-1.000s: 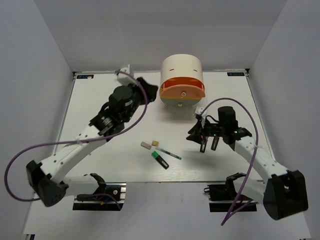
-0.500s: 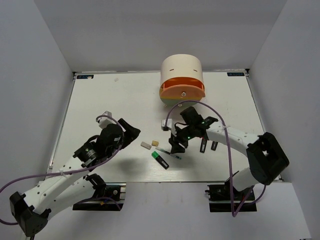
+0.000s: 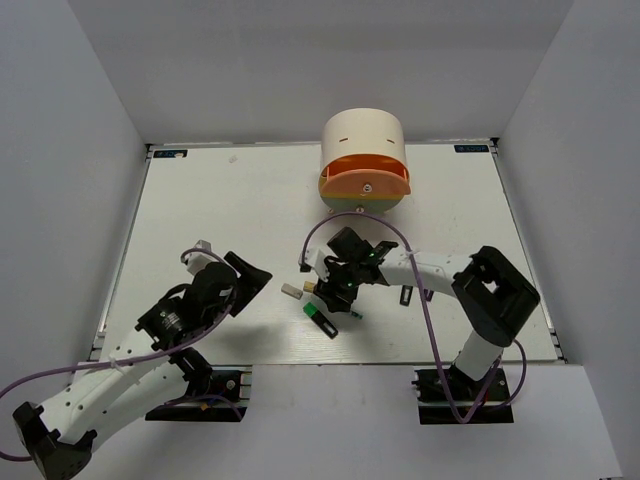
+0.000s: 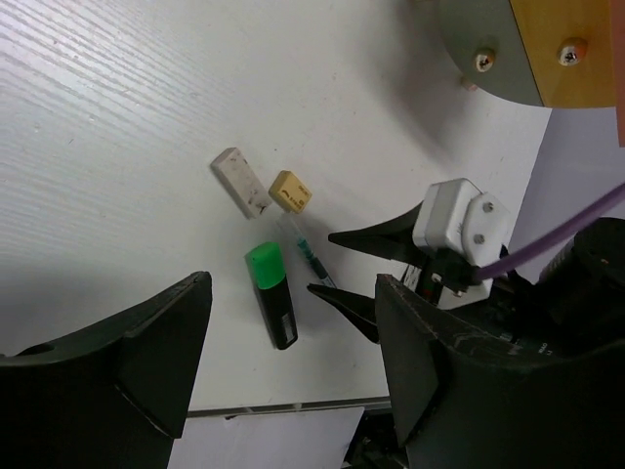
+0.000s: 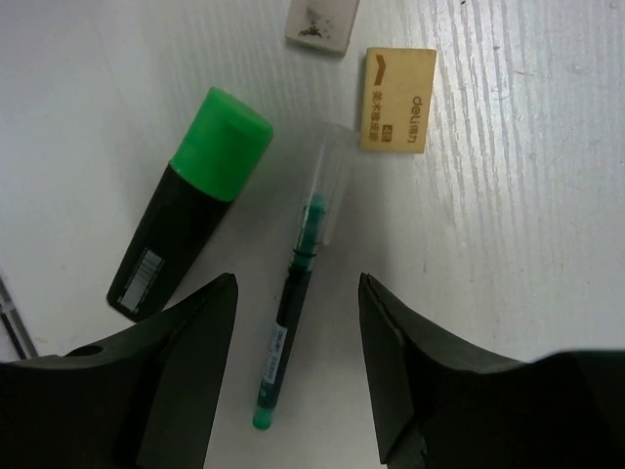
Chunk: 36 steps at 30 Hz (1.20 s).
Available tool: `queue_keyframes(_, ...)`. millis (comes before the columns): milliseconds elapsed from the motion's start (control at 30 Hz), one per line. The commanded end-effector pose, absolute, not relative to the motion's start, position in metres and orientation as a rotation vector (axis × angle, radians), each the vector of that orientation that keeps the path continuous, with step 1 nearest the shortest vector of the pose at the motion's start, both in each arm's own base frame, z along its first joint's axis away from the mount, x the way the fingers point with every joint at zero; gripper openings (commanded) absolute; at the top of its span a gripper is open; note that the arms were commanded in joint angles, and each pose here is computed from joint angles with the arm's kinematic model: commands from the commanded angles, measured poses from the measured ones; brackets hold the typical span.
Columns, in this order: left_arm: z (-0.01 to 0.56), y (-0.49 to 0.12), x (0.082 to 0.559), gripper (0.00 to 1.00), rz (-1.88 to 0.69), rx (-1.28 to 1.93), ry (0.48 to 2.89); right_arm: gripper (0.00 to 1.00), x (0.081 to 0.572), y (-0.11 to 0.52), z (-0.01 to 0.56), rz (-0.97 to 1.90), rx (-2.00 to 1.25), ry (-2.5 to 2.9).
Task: Sort the stationery into containers
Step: Pick up the pen from the center of the board, then place the pen in the drawer.
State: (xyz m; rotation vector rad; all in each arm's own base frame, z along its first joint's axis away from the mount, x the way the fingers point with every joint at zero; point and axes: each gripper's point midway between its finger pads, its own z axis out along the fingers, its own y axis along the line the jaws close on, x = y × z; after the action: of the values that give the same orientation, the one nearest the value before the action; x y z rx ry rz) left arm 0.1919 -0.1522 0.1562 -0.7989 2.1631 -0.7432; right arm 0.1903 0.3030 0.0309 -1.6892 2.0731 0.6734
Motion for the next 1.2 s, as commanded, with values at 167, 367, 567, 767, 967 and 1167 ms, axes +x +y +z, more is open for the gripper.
queue_keyframes(167,0.149,-0.143,0.181,0.78,-0.731,-0.858,2.181,0.54,0.214,0.317,0.027,0.479,-1.614,2.076)
queue_keyframes(367,0.144,-0.141,0.179,0.78,-0.735,-0.87,2.179,0.3,0.208,0.305,0.017,0.435,-1.638,2.112)
queue_keyframes(567,0.139,-0.147,0.183,0.78,-0.743,-0.867,2.184,0.06,0.194,0.298,0.043,0.521,-1.683,2.034)
queue_keyframes(767,0.129,-0.162,0.188,0.78,-0.765,-0.856,2.223,0.0,0.202,0.318,0.145,0.67,-1.654,1.73)
queue_keyframes(967,0.122,-0.171,0.192,0.78,-0.77,-0.85,2.249,0.0,0.23,0.327,0.271,0.674,-1.477,1.386)
queue_keyframes(1167,0.117,-0.175,0.192,0.78,-0.794,-0.844,2.255,0.0,0.274,0.329,0.357,0.588,-1.301,1.161)
